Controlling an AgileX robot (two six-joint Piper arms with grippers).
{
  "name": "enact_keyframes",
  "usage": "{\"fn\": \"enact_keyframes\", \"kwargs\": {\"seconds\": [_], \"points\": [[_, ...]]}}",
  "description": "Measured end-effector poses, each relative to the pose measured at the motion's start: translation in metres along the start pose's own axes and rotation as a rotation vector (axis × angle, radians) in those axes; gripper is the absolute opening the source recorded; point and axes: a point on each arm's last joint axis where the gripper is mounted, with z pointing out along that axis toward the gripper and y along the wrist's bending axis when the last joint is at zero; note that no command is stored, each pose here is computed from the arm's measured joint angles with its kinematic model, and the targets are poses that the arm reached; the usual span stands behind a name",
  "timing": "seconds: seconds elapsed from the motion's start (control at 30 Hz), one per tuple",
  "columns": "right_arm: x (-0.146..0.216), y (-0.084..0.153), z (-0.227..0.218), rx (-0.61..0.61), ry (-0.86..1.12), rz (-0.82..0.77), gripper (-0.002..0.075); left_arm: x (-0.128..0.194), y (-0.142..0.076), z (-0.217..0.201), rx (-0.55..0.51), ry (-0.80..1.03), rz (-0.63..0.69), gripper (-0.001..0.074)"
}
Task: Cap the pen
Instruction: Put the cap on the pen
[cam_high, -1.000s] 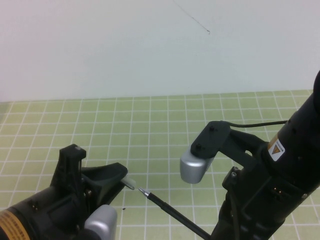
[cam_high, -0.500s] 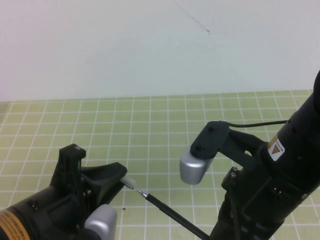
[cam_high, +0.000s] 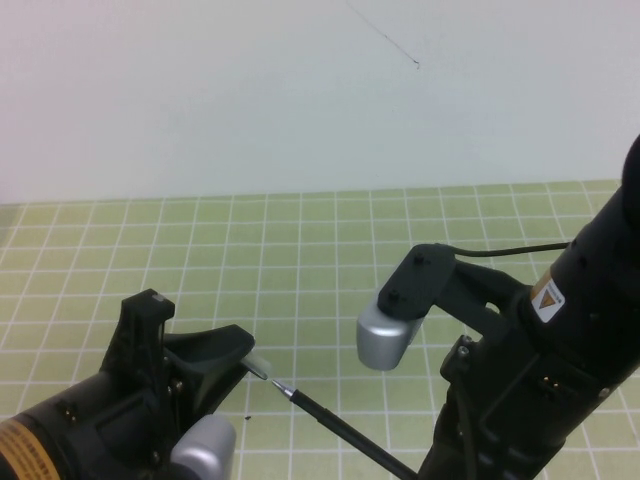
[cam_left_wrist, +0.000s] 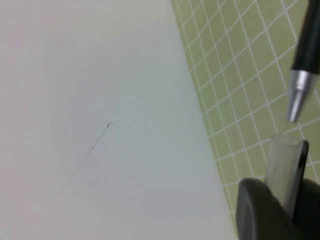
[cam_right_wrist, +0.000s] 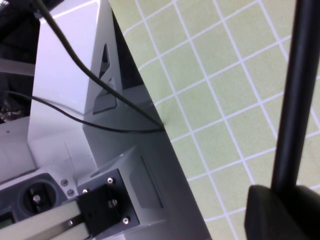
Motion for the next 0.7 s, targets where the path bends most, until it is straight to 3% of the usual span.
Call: {"fn": "enact_keyframes", "kwargs": {"seconds": [0.7], "points": [[-0.008, -0.009, 0.011, 0.007, 0.031, 0.000, 0.0057, 0.000, -0.005, 0.000, 0.050, -0.004, 0.012, 0.0001]]}}
